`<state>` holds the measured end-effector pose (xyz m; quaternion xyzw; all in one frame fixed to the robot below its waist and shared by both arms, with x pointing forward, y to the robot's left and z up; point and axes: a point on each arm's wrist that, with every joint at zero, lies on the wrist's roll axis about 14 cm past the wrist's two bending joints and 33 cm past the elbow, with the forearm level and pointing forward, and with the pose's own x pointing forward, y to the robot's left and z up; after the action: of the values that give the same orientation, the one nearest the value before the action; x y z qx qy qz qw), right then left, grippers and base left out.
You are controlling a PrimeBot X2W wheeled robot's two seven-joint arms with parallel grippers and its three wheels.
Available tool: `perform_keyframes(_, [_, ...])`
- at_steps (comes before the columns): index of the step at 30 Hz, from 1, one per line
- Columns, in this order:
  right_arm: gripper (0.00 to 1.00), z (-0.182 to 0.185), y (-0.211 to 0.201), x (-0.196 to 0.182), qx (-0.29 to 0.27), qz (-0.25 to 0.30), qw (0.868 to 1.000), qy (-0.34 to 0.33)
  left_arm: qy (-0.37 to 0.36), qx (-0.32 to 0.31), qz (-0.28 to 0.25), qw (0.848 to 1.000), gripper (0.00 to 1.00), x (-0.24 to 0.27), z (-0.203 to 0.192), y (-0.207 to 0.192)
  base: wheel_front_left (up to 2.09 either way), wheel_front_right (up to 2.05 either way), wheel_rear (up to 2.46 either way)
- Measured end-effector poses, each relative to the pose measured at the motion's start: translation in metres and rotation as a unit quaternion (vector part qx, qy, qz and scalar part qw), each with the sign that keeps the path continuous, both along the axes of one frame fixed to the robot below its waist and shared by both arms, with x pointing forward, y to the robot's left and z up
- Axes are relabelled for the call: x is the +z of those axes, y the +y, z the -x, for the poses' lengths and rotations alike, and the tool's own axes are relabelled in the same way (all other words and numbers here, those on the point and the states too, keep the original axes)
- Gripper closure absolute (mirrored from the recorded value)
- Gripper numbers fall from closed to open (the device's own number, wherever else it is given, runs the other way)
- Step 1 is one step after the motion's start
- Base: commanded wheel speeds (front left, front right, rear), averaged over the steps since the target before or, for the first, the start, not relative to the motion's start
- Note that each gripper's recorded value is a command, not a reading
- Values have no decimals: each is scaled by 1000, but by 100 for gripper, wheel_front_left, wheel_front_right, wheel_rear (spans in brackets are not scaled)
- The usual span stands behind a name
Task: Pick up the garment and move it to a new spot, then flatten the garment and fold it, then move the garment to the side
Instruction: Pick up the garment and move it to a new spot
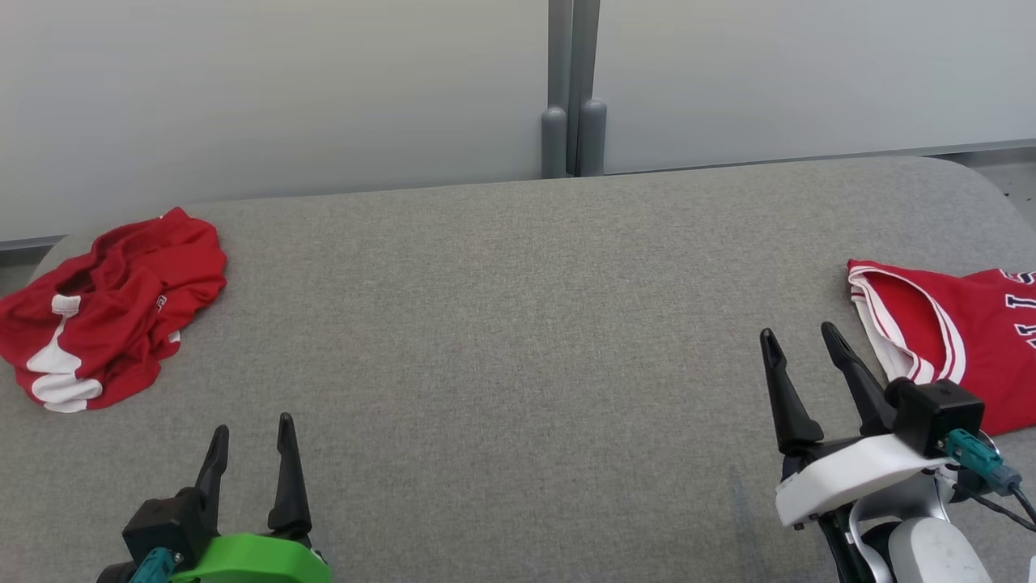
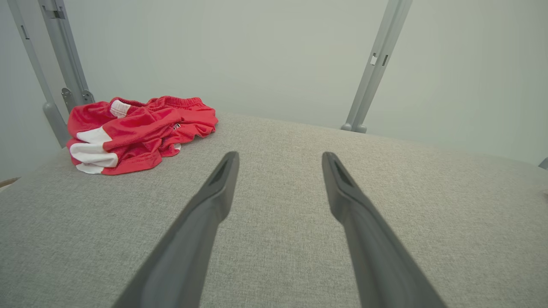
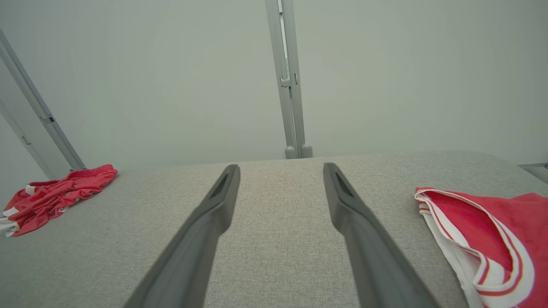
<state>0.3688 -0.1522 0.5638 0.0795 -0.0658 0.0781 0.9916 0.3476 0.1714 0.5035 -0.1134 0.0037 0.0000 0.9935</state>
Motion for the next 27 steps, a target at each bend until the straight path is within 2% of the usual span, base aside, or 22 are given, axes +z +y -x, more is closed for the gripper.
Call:
perform_keyframes(7, [0, -3, 6, -4, 8, 4, 1000, 9, 1, 8, -1, 1000, 0, -1, 1, 4, 0, 0, 0])
perform_keyframes(13, [0, -14, 25, 2, 35, 18, 999, 2, -12, 40, -4, 999, 0, 7, 2, 25, 0, 0, 0])
perform_keyframes(21, [0, -37, 79, 17, 108, 20, 994, -19, -21, 117, -7, 993, 0, 14, 23, 69, 0, 0, 0])
perform_keyframes(27, [0, -48, 127, 10, 172, 25, 985, -11, -14, 189, -3, 982, 0, 9, 53, 106, 0, 0, 0])
